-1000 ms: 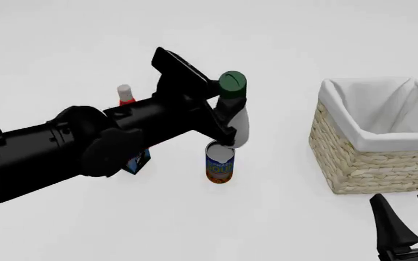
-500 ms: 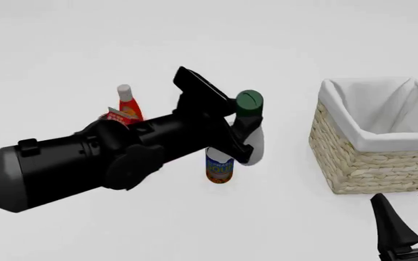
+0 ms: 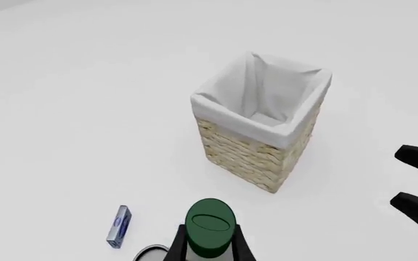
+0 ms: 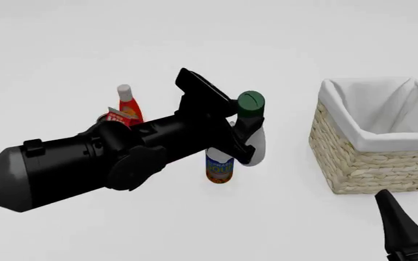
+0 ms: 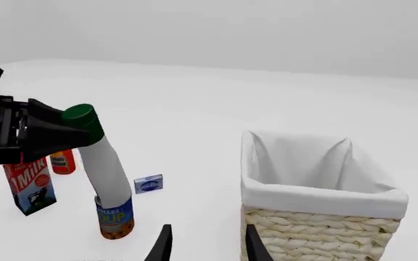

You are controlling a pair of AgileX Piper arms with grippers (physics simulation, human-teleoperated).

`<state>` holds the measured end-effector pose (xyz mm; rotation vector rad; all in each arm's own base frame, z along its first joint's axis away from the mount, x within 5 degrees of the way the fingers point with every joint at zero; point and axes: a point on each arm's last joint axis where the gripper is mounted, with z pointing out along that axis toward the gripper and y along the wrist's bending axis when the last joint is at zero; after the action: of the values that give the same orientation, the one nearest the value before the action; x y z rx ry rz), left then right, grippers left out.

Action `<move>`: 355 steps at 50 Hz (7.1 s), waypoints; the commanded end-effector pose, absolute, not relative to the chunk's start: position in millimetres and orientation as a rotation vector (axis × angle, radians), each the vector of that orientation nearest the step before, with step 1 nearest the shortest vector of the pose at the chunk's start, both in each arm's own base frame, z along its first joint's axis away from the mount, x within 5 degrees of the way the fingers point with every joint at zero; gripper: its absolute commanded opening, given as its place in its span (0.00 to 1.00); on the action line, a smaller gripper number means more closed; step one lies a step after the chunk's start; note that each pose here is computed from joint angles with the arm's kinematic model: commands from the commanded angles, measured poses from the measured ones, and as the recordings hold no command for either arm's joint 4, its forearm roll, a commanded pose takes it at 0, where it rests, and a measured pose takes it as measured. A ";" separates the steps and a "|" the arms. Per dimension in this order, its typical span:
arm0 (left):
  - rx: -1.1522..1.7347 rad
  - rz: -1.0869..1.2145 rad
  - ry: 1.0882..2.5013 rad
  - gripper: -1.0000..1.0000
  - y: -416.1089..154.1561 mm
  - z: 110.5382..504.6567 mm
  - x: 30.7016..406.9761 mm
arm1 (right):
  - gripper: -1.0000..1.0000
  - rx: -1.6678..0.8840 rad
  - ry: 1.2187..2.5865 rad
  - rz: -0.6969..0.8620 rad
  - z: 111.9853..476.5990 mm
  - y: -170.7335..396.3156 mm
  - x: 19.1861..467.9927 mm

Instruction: Pick the salad dressing and place it in the basket.

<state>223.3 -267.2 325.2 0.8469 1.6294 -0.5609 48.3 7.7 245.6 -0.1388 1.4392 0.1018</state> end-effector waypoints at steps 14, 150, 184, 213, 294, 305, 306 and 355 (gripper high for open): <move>0.855 -0.560 1.603 0.00 -266.3 329.2 219.6 | 1.00 -0.364 1.459 0.116 288.8 9.4 28.5; 0.971 -0.592 1.525 0.00 -274.4 338.9 184.8 | 1.00 -0.768 1.570 0.291 337.7 94.3 123.1; 0.976 -0.607 1.501 0.00 -272.3 350.6 177.0 | 1.00 -0.798 1.595 0.316 322.3 108.9 133.9; 0.992 -0.632 1.496 0.00 -271.7 344.8 166.4 | 1.00 -0.831 1.582 0.304 321.9 116.1 139.3; 0.999 -0.653 1.491 1.00 -270.7 346.6 158.7 | 0.00 -0.891 1.544 0.314 314.4 126.9 138.8; 0.998 -0.669 1.494 1.00 -270.8 347.1 155.5 | 0.00 -0.894 1.544 0.317 313.2 127.3 138.3; 0.993 -0.671 1.494 1.00 -270.1 348.4 155.3 | 0.00 -0.894 1.545 0.317 313.1 127.4 138.2; 0.635 -0.517 1.216 1.00 -97.0 421.5 96.5 | 0.00 -0.845 1.533 0.335 317.6 119.0 132.3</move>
<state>115.3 -144.8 430.0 0.7413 1.2666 -0.6035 135.4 124.1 310.1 -0.8807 1.5466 0.3247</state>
